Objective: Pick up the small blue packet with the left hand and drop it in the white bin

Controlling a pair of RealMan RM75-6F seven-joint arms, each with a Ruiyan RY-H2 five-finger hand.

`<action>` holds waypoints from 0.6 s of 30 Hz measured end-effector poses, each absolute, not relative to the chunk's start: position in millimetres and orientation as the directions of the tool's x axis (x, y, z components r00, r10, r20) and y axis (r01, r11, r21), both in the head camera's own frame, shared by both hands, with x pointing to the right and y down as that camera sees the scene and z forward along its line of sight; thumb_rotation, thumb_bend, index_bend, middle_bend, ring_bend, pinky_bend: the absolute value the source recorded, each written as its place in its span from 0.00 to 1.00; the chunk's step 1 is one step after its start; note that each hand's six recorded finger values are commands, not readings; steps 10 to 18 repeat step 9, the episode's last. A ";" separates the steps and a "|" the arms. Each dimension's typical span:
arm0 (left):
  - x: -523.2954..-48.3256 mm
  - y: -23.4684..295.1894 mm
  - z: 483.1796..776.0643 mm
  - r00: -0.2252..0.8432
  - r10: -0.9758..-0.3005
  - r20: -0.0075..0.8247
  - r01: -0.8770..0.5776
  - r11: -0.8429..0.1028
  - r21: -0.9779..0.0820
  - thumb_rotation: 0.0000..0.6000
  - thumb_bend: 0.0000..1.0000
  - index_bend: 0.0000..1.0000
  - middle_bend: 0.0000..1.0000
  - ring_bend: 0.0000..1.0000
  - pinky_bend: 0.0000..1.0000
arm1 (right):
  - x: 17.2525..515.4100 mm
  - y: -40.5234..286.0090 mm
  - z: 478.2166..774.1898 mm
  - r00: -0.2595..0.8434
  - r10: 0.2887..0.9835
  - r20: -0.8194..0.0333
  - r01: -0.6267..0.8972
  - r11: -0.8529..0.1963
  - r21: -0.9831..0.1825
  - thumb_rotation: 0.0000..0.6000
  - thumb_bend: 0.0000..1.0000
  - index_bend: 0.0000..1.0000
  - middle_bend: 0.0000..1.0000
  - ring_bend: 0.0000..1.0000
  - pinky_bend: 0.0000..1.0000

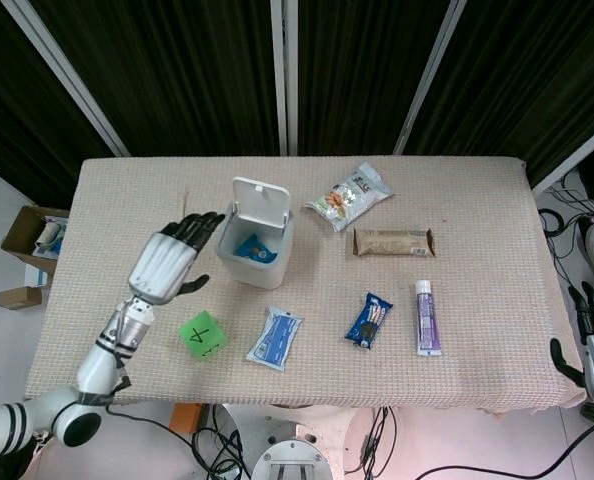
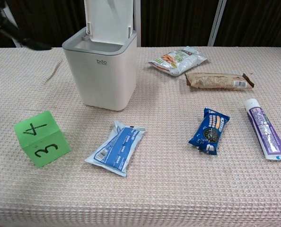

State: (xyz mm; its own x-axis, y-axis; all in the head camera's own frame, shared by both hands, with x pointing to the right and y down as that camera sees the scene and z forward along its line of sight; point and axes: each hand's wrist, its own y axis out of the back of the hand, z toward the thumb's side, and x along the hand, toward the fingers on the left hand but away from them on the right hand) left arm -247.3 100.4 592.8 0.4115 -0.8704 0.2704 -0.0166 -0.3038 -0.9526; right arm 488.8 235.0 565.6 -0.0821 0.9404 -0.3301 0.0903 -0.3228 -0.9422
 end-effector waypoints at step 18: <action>-371.2 200.1 596.6 0.220 -0.900 0.377 0.043 -0.377 -0.925 0.98 0.14 0.11 0.14 0.13 0.30 | 483.6 236.4 569.6 -0.070 0.937 -0.341 0.069 -0.337 -0.939 1.00 0.36 0.00 0.00 0.00 0.00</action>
